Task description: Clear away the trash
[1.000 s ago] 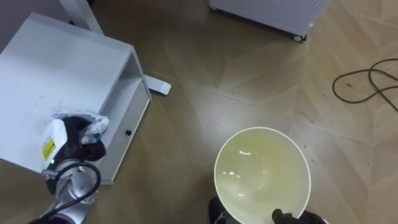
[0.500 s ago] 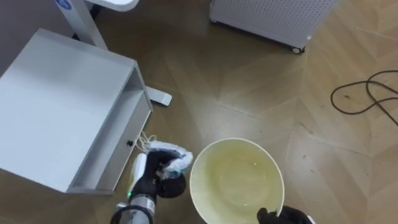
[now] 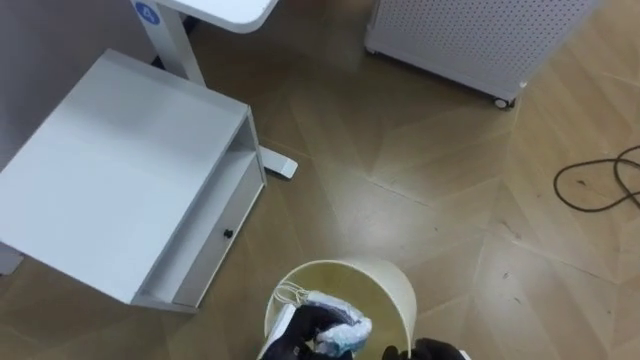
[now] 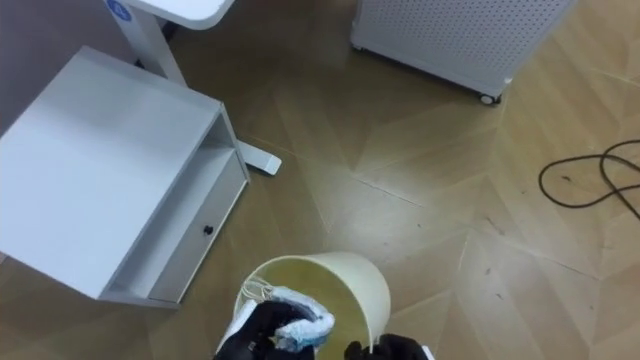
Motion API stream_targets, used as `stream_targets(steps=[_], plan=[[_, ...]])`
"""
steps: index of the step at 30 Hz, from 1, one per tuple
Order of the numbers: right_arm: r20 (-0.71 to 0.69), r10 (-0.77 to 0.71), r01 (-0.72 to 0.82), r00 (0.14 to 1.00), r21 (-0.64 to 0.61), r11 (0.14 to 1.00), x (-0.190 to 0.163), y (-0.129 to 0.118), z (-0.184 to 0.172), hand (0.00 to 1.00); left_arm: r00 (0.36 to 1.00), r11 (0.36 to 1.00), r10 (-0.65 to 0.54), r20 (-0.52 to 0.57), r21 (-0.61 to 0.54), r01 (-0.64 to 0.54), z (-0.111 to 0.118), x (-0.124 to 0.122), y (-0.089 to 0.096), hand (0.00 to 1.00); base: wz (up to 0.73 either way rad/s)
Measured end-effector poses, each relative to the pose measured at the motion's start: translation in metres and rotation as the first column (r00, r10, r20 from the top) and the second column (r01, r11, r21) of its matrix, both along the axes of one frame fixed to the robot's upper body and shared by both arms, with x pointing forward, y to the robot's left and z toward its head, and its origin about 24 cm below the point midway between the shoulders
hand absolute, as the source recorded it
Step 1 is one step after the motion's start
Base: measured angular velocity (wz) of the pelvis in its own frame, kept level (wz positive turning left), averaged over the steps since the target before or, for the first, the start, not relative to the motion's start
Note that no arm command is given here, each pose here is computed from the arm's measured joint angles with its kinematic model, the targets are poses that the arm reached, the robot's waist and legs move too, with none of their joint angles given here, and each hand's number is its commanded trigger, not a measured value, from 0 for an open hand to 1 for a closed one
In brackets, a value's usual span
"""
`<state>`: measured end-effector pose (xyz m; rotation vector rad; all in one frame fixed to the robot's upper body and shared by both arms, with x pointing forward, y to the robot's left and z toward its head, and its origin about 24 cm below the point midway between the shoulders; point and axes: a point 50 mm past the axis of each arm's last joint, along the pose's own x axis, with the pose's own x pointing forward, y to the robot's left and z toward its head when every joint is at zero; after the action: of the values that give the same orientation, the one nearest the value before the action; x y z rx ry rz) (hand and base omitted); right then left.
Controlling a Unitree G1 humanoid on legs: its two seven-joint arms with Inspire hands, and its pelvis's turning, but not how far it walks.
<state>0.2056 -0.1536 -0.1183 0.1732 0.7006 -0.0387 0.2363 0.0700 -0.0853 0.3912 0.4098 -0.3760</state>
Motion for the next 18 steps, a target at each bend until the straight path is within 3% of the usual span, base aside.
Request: stream_targets(steps=[1,18], plan=[[0.003,0.006,-0.006,1.0,-0.004,1.0,0.0,0.001,0.0,1.0,1.0,1.0,-0.009,-0.002,0.0,0.009,0.0,-0.001,-0.001,0.0,-0.1],[0.007,0.027,-0.027,1.0,-0.007,1.0,0.001,0.003,0.0,1.0,0.991,0.991,-0.123,-0.058,0.042,0.126,-0.011,-0.014,-0.001,0.0,-0.01]])
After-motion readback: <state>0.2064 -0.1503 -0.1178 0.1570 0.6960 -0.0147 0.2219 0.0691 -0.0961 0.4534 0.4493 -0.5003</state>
